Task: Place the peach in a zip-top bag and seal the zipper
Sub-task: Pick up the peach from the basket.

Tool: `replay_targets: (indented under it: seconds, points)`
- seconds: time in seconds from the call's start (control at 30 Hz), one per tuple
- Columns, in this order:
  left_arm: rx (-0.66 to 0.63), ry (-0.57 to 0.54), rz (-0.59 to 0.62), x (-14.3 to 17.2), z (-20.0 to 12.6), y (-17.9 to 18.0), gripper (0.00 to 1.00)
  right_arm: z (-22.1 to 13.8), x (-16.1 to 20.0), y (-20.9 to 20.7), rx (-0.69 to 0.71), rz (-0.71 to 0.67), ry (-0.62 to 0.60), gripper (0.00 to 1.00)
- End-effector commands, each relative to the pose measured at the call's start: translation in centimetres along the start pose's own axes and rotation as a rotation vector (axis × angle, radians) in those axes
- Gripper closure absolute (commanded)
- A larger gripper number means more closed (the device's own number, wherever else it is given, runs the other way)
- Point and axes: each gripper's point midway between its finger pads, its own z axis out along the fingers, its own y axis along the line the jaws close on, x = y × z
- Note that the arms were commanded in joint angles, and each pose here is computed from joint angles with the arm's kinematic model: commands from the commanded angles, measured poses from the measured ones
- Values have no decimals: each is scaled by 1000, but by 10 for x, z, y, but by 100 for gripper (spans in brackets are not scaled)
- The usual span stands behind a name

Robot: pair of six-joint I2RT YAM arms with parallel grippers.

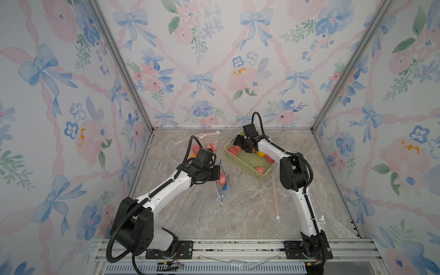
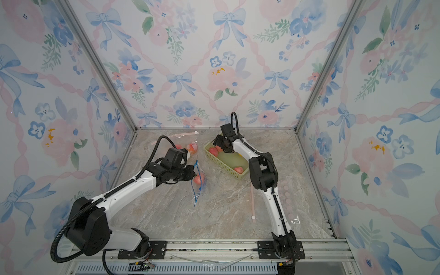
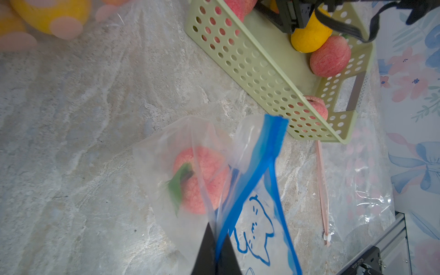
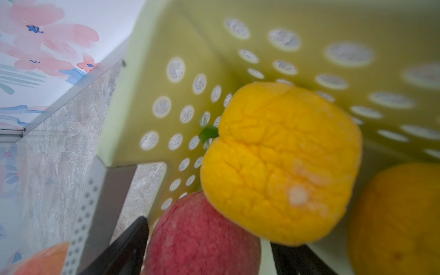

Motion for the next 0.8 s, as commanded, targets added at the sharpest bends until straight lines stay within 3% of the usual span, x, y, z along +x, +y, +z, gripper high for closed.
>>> replay_targets:
  seconds: [0.0,0.17,0.43,0.77]
  points:
    - [-4,18,-25,4,6,4,100,-6,15,-5,53,-43,24,25]
    - [-5,23,-29,5,7,4,100,-20,10,-11,62,-64,-5,38]
    - [8,31,-33,5,8,2,100,-57,8,-11,57,-128,-36,47]
    - [54,33,-53,3,12,-6,100,-129,28,-21,48,-204,-78,60]
